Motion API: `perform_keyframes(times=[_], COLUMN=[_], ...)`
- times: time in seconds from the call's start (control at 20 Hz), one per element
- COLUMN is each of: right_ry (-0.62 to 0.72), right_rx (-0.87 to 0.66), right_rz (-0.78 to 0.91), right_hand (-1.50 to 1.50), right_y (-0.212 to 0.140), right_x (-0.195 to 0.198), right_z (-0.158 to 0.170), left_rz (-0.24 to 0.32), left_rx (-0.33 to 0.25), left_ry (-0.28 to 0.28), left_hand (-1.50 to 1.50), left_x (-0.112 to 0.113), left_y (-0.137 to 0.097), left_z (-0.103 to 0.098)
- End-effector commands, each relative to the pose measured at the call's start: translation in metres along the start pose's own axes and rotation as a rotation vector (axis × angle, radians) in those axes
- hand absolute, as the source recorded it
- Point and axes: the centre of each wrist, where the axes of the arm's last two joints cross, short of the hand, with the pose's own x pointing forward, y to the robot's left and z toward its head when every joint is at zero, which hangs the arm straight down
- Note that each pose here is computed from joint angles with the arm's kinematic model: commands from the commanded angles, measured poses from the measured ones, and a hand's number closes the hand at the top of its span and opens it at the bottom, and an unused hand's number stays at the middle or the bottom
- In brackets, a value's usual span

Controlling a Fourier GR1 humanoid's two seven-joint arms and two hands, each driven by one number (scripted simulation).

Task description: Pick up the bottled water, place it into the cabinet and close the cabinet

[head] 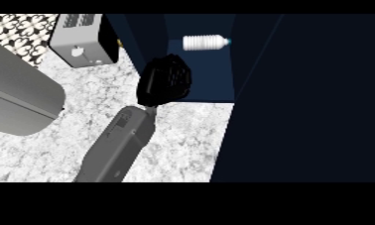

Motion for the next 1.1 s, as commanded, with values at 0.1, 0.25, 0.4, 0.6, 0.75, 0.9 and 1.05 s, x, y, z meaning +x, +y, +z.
perform_keyframes(times=[0.1,0.25,0.4,0.6,0.75,0.9,1.05], right_ry=[-0.001,-0.003,0.044,0.023,0.017,-0.002,-0.015], right_rx=[0.056,0.165,0.286,0.371,0.393,0.384,0.355], right_rz=[0.031,0.040,-0.033,-0.068,-0.095,-0.093,-0.088], right_hand=[1.50,1.50,1.50,1.50,1.50,1.50,1.50], right_y=[-0.007,-0.003,0.009,0.014,0.028,0.029,0.034], right_x=[0.021,0.025,0.020,0.034,0.027,0.034,0.037], right_z=[0.008,0.004,0.007,0.009,0.001,-0.005,-0.024], left_rz=[0.028,0.040,0.062,0.027,0.020,0.007,0.001], left_rx=[0.069,0.050,0.068,0.096,0.129,0.115,0.126], left_ry=[-0.016,-0.010,-0.006,-0.033,-0.030,-0.052,-0.068], left_hand=[1.50,1.50,1.50,1.50,1.50,1.50,1.50], left_x=[0.029,0.041,0.046,0.079,0.082,0.107,0.136], left_y=[0.020,0.026,0.026,0.032,0.032,0.055,0.048], left_z=[0.057,0.092,0.128,0.149,0.176,0.202,0.196])
